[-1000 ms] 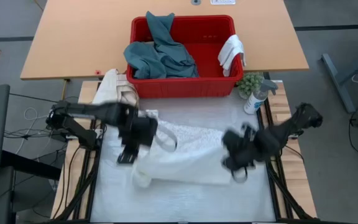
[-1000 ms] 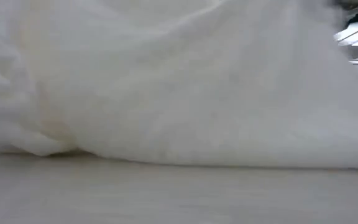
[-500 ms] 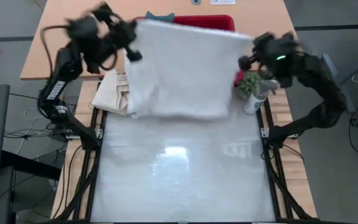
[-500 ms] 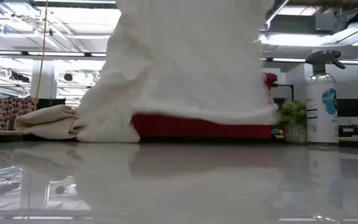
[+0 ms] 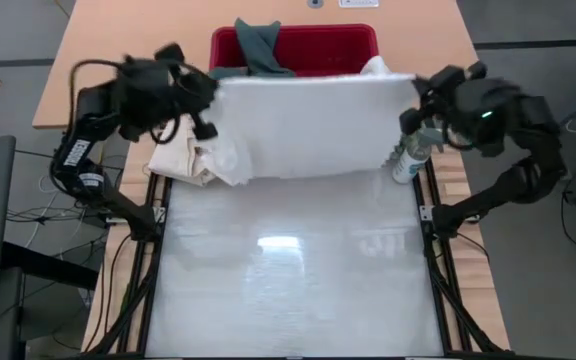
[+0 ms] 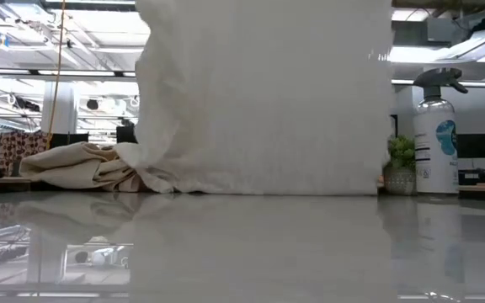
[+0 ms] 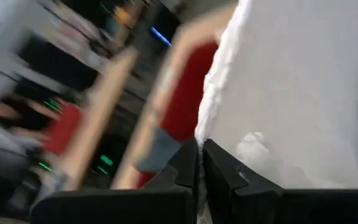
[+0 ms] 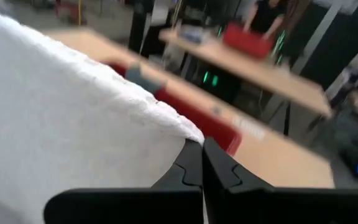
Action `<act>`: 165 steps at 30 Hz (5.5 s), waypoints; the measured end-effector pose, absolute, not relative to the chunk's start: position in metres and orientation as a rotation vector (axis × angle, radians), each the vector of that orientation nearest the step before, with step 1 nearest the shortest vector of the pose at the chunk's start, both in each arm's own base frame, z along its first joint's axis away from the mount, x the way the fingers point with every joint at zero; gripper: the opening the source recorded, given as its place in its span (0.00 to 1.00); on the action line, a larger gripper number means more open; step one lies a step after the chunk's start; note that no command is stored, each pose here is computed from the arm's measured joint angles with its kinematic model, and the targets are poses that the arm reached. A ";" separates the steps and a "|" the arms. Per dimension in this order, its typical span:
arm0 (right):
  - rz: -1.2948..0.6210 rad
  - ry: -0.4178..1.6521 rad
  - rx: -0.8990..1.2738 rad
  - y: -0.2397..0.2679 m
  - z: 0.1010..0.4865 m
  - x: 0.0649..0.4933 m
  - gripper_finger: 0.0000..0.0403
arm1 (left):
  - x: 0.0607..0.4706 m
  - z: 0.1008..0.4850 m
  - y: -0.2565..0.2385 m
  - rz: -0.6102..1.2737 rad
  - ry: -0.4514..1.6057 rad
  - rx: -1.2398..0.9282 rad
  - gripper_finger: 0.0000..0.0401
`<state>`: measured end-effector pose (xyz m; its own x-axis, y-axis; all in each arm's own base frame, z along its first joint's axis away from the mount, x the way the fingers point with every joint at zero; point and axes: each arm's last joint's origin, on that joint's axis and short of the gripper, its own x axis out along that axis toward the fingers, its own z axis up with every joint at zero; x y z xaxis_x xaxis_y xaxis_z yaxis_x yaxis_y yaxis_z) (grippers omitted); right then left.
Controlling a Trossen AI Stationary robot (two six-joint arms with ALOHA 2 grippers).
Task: Fold Laundry from Bin
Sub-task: Fold the white shirt
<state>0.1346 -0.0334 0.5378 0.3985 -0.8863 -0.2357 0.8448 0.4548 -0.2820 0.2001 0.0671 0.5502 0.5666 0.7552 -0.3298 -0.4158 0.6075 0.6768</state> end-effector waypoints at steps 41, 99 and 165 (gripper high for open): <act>-0.468 1.310 0.450 0.248 0.328 0.227 0.04 | 0.273 0.251 -0.149 -0.348 1.389 -0.396 0.00; -0.686 1.071 -0.056 0.042 0.306 0.313 0.37 | 0.195 0.342 0.013 0.467 0.735 -0.371 0.44; -0.439 1.142 0.376 0.095 0.252 0.246 0.04 | 0.148 0.292 -0.092 -0.054 0.830 -0.961 0.35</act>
